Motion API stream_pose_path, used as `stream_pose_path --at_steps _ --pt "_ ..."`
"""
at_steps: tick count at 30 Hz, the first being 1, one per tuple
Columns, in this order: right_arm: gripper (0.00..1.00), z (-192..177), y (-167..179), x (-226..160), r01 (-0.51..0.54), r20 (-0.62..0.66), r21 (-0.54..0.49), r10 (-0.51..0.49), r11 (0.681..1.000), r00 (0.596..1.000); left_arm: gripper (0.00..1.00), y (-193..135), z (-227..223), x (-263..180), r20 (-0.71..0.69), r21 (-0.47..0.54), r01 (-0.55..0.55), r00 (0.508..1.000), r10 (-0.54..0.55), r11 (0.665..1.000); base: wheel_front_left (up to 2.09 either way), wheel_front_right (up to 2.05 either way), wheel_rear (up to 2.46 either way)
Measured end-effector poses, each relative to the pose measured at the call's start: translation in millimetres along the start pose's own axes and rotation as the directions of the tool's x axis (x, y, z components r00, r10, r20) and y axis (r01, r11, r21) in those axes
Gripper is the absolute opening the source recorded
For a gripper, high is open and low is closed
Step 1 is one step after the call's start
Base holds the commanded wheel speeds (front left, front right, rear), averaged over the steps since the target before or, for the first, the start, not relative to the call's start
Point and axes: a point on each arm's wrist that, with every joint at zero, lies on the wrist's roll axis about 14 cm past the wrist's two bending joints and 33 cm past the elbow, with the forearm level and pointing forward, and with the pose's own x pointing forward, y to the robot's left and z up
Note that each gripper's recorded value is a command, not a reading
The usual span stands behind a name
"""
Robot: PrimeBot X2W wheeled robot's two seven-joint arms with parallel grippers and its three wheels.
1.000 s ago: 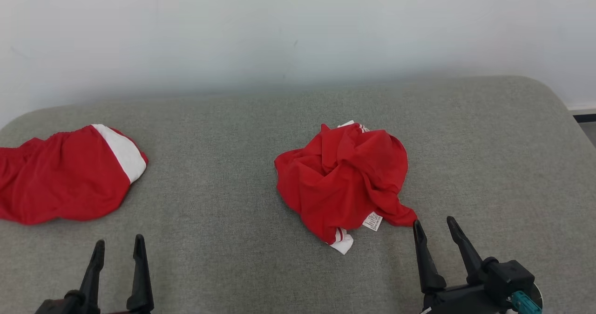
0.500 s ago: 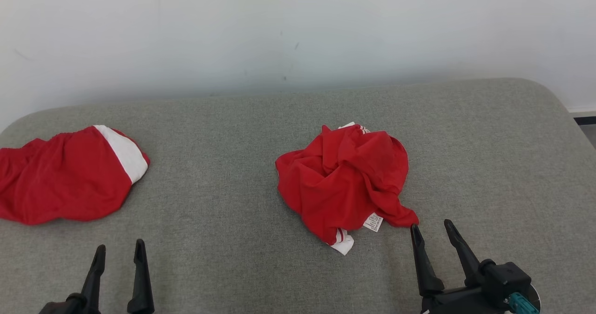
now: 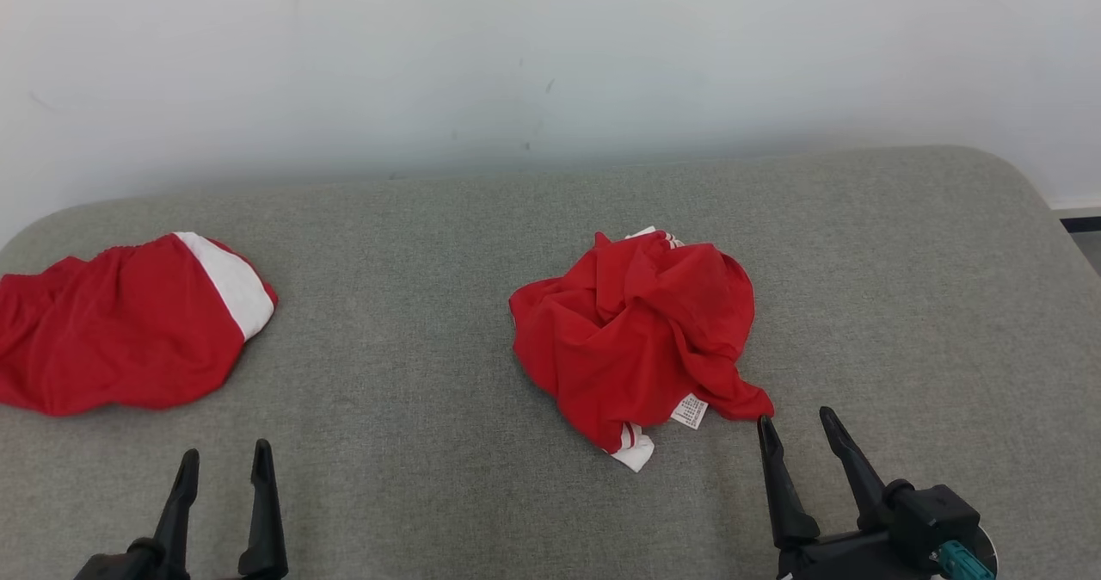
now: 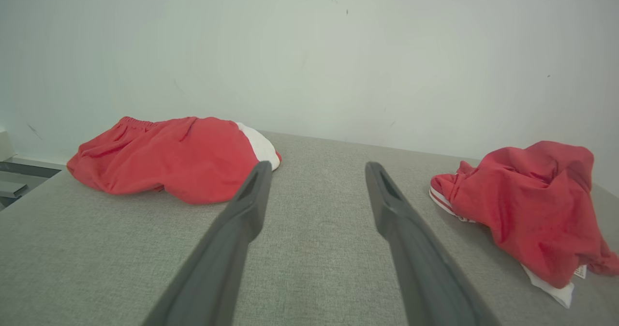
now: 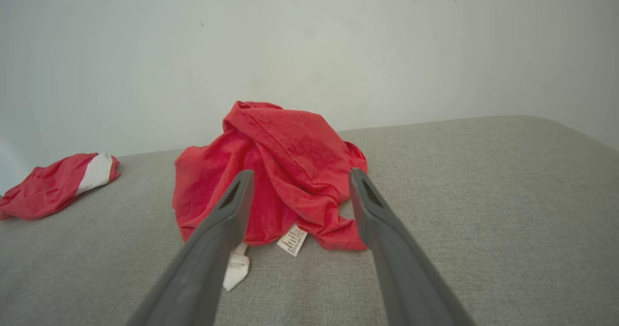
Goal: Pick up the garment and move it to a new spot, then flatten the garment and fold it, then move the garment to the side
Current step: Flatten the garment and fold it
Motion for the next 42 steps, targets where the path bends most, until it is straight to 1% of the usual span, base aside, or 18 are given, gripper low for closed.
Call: stream_pose_path --at_steps 4,8,10,13,17,21,22,27,31,33,35,38,41,42 --pt "1.00 -1.0 -0.2 -0.7 0.002 -0.003 0.004 -0.002 1.000 1.000 1.00 -0.5 -2.1 0.2 -0.006 -0.001 0.000 1.000 0.000 1.000 0.00 0.00 0.00" --pt "1.00 -1.6 -1.5 -0.2 0.005 -0.005 0.005 -0.005 1.000 1.000 1.00 -12.1 -10.8 2.1 -0.030 -0.010 0.039 0.999 -0.040 0.999 0.00 0.00 0.00" --pt "1.00 -1.4 -2.3 1.4 0.007 -0.004 0.005 -0.007 1.000 1.000 1.00 -26.6 -16.2 5.5 -0.044 -0.017 0.084 0.995 -0.085 0.996 0.00 0.00 0.00" --pt "1.00 -1.4 -5.6 3.4 0.015 -0.004 0.006 -0.015 1.000 1.000 1.00 -57.8 -28.3 10.0 -0.076 -0.034 0.179 0.981 -0.181 0.983 0.00 0.00 0.00" --pt "1.00 -2.0 -10.2 6.4 0.027 -0.005 0.008 -0.027 1.000 1.000 1.00 -99.0 -48.8 15.1 -0.131 -0.068 0.295 0.944 -0.302 0.953 0.00 0.00 0.00" --pt "1.00 -1.0 -19.3 8.9 0.053 -0.003 0.013 -0.053 0.999 0.999 1.00 -140.5 -71.8 16.0 -0.193 -0.093 0.412 0.886 -0.423 0.906 0.00 0.00 0.00" --pt "1.00 -1.0 -19.3 8.9 0.053 -0.003 0.013 -0.053 0.999 0.999 1.00 -140.5 -71.8 16.0 -0.193 -0.093 0.412 0.886 -0.423 0.906 0.00 0.00 0.00" --pt "1.00 -2.9 -37.4 5.6 0.108 -0.010 0.016 -0.107 0.994 0.994 1.00 -185.3 -98.5 11.9 -0.260 -0.125 0.534 0.795 -0.548 0.836 0.00 0.00 0.00" --pt "1.00 -1.4 -51.9 3.4 0.151 -0.006 0.018 -0.151 0.988 0.989 1.00 -213.3 -117.6 7.6 -0.305 -0.157 0.604 0.723 -0.620 0.781 0.00 0.00 0.00" --pt "1.00 -2.0 -58.1 1.1 0.171 -0.009 0.020 -0.170 0.985 0.985 1.00 -224.1 -126.8 6.5 -0.325 -0.172 0.627 0.692 -0.645 0.760 0.00 0.00 0.00" --pt "1.00 -1.6 -64.0 -0.7 0.189 -0.009 0.019 -0.189 0.982 0.982 1.00 -232.0 -134.3 7.6 -0.341 -0.181 0.643 0.668 -0.661 0.744 0.00 0.00 0.00" --pt "1.00 -3.0 -73.8 -5.9 0.221 -0.015 0.018 -0.221 0.975 0.975 1.00 -242.4 -140.2 14.3 -0.346 -0.195 0.658 0.648 -0.678 0.728 0.00 0.00 0.00" --pt "1.00 -4.0 -81.1 -10.7 0.246 -0.021 0.012 -0.246 0.969 0.969 1.00 -250.2 -142.0 22.6 -0.339 -0.223 0.653 0.645 -0.685 0.724 0.00 0.00 0.00" --pt "1.00 -4.1 -83.5 -12.3 0.254 -0.022 0.010 -0.254 0.967 0.967 0.78 -251.2 -143.6 25.3 -0.341 -0.229 0.647 0.647 -0.682 0.728 0.00 0.00 0.00"
